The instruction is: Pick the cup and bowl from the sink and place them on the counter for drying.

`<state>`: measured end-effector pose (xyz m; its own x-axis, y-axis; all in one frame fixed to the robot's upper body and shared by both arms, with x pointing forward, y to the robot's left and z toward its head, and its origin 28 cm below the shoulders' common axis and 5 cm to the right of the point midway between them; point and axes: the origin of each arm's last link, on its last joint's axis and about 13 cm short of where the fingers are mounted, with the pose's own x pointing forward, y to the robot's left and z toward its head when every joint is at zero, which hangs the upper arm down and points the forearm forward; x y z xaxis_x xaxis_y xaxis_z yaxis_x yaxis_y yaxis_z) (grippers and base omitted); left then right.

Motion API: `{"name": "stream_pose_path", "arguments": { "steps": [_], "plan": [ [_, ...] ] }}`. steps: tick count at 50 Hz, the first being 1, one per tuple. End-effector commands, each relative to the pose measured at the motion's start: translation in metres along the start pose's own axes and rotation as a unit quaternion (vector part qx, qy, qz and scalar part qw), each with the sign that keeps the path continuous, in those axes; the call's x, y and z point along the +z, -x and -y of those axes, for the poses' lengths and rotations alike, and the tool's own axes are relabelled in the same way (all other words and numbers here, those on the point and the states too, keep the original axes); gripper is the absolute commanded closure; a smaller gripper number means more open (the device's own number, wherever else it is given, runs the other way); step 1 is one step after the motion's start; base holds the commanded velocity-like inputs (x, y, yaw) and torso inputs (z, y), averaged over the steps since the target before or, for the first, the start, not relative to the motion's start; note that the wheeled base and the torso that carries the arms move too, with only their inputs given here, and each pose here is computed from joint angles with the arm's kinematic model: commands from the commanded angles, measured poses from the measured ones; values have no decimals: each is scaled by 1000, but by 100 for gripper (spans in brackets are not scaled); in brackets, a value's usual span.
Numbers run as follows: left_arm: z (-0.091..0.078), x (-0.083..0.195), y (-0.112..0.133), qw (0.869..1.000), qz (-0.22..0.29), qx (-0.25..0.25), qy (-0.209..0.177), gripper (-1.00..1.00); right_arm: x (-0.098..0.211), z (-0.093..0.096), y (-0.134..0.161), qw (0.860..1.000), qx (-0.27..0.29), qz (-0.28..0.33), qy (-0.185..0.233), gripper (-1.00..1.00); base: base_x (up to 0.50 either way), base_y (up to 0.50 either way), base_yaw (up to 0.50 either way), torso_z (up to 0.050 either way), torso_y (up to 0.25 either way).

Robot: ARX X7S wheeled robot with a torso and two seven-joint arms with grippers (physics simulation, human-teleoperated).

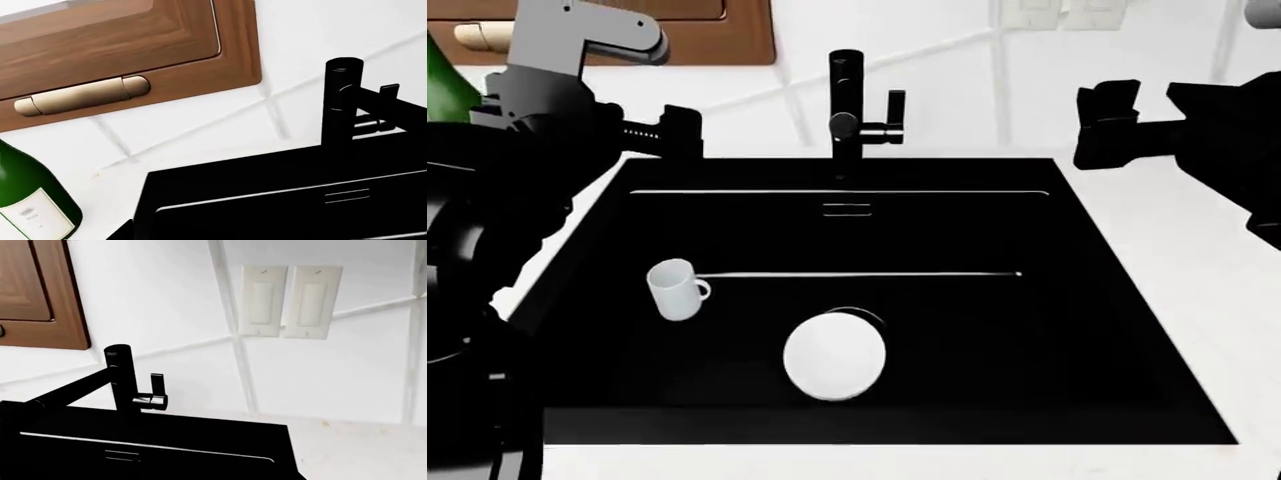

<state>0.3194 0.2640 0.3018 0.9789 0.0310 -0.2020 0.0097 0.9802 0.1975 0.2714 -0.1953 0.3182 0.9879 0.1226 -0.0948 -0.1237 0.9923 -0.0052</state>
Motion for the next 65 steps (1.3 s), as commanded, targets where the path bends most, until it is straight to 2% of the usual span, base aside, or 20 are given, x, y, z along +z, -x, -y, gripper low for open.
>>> {"name": "stream_pose_path", "arguments": {
  "steps": [1, 27, 29, 38, 41, 47, 53, 60, 65],
  "plan": [
    [1, -4, -3, 1000, 5, -18, 9, -100, 0, 0, 0, 1000, 0, 1, -2, -100, 281, 0, 0, 0, 0],
    [3, -7, -6, 1000, 3, -22, 5, -100, 8, 1, 3, 1000, -4, 6, -3, -100, 268, 0, 0, 0, 1],
    [2, -9, -7, 1000, -6, -6, -4, -100, 6, 1, 2, 1000, -5, 3, -3, -100, 258, 0, 0, 0, 0],
    [2, -13, -9, 1000, -10, -9, 7, -100, 1, 1, 2, 1000, -8, -3, -7, -100, 138, 0, 0, 0, 1],
    [2, -16, -10, 1000, -10, 3, 0, -100, 0, 2, 3, 1000, -10, -9, -10, -100, 103, 0, 0, 0, 0],
    [9, -20, -11, 999, -32, 4, 7, -100, -2, 1, 2, 1000, -10, -12, -21, -100, 0, 0, 0, 0, 0],
    [19, -39, -12, 998, -60, 20, -15, -100, -2, 2, 1, 999, -13, -21, -21, -100, 0, 0, 0, 0, 0],
    [32, -54, -16, 994, -98, 31, 35, -100, -12, 4, 0, 999, -17, -18, -36, -100, 0, 0, 0, 0, 0],
    [40, -61, -19, 990, -128, 19, 63, -100, -18, 5, -2, 999, -15, -23, -42, -100, 0, 0, 0, 0, 0]
  ]
}}
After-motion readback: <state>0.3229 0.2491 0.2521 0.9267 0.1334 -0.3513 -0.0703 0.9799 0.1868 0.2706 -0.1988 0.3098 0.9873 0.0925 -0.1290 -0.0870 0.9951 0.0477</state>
